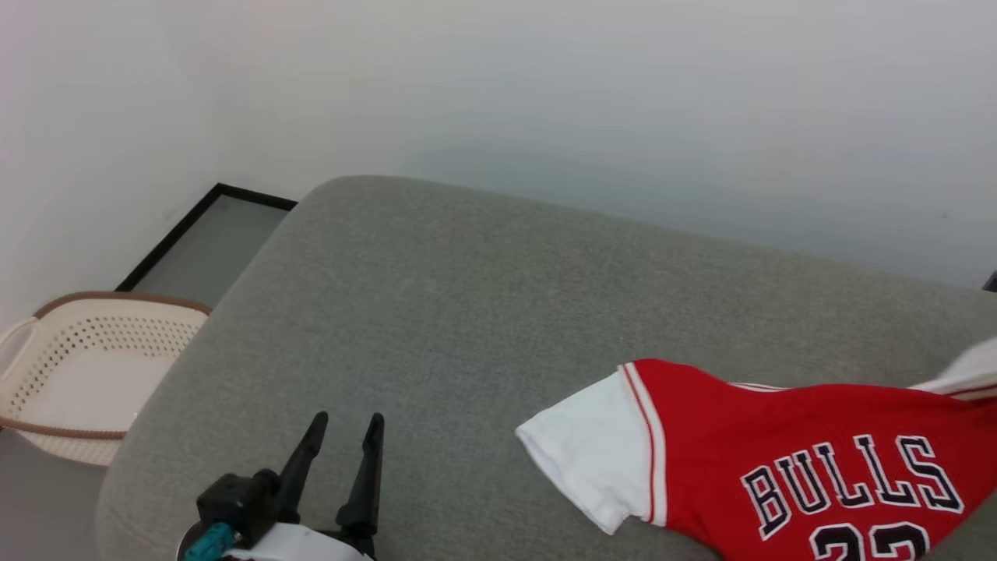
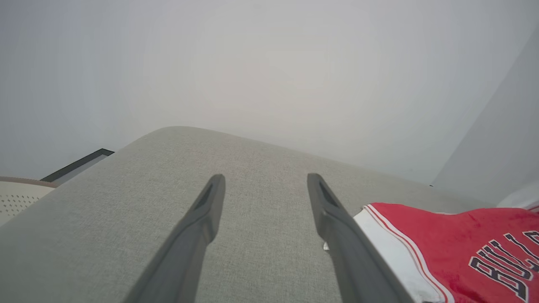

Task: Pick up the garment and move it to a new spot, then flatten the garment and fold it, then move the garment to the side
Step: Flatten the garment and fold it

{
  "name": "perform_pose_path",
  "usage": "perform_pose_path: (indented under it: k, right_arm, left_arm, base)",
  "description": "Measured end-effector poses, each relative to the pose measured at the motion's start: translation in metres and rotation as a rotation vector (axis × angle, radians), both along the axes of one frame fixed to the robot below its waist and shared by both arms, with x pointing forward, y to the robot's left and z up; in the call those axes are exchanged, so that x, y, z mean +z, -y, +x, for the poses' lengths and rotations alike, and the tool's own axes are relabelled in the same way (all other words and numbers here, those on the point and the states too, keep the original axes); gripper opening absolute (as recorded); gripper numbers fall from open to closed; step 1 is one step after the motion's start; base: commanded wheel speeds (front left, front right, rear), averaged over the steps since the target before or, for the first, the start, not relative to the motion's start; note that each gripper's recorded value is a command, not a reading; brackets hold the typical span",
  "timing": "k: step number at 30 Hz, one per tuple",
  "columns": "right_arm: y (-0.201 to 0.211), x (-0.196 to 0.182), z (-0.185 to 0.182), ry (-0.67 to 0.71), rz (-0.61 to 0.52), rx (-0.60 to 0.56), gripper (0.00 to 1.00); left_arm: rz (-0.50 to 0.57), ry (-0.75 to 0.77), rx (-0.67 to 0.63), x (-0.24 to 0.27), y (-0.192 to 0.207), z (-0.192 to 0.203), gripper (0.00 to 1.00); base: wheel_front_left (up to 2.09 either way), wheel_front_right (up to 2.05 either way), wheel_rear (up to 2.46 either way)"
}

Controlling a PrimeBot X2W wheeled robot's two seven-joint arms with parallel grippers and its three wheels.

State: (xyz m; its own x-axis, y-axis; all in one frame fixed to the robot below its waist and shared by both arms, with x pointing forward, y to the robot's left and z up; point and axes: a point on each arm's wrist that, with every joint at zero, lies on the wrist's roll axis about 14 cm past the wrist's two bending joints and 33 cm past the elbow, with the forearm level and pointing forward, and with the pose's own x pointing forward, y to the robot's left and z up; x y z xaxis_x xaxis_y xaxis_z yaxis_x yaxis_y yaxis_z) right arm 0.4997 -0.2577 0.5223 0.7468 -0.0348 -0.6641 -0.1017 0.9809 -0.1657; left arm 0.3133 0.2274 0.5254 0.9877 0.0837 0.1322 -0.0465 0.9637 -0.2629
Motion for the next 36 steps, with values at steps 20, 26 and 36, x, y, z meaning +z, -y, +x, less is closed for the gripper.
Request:
perform_pose_path:
  k: [20,26,36]
  right_arm:
    - [0.081,-0.091,-0.075,-0.263,0.057,-0.292,0.0]
    - [0.078,-0.099,-0.079,-0.292,0.062,-0.304,0.0]
    - [0.072,-0.098,-0.081,-0.323,0.055,-0.314,1.0]
  left_arm:
    - [0.006,-0.029,-0.059,-0.006,0.014,0.017,1.0]
    - [0.01,-0.039,-0.06,-0.009,0.013,0.016,1.0]
    - [0.01,-0.043,-0.073,-0.009,0.014,0.014,1.0]
  base:
    - [0.0,0.0,0.0]
    - [0.0,0.0,0.0]
    - [0.0,0.0,0.0]
